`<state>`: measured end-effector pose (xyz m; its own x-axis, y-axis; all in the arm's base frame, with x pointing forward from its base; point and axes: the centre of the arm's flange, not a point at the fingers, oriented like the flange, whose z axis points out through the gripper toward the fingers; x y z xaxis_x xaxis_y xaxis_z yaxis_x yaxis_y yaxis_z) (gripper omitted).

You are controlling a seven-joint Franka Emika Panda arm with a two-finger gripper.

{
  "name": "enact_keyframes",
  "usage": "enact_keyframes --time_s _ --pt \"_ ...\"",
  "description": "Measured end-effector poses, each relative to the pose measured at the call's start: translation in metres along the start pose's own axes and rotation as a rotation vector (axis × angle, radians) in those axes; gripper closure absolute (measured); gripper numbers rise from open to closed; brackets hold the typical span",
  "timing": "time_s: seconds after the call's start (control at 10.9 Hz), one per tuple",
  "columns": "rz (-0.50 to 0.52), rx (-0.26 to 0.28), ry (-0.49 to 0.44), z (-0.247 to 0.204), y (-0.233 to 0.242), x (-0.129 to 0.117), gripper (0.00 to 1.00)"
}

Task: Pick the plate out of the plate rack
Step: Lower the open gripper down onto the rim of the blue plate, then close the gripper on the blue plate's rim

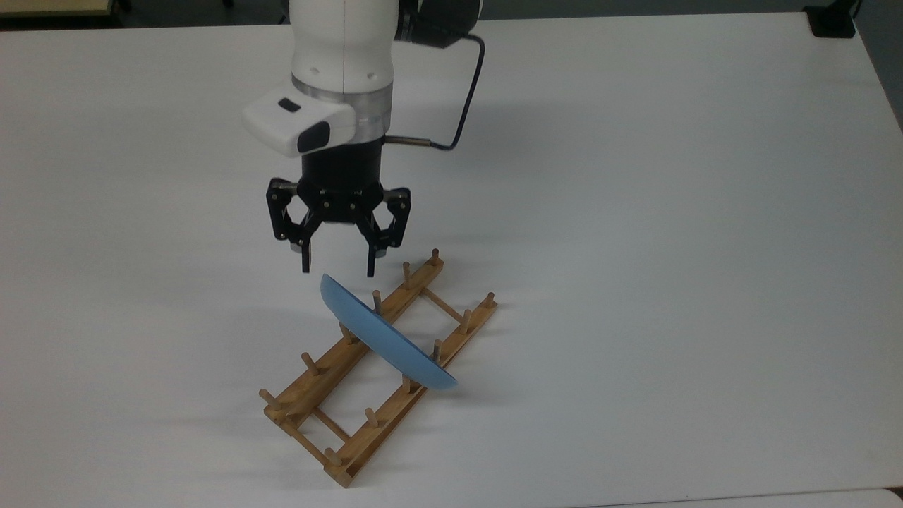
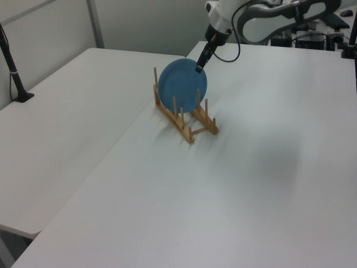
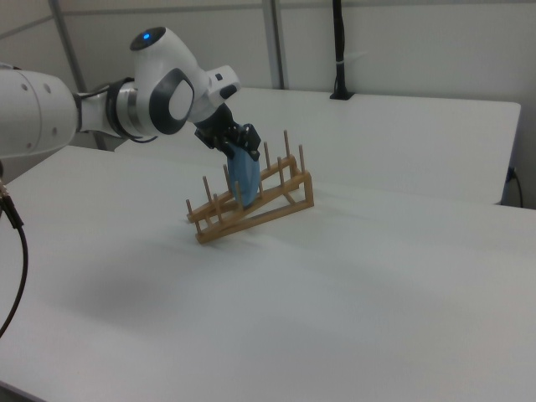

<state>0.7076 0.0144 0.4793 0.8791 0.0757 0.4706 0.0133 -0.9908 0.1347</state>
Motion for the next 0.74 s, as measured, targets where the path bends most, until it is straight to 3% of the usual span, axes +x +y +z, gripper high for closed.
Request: enact_keyframes --time_s 0.09,0.18,0.74 --pt "0.005 -0.005 0.011 0.0097 -0.0012 0.0 0.36" --pt "0.005 -0.009 0.015 0.016 -0.0021 -0.0003 0.52" --pt "0.01 -0.016 0.036 0.0104 0.0016 0.0071 0.63"
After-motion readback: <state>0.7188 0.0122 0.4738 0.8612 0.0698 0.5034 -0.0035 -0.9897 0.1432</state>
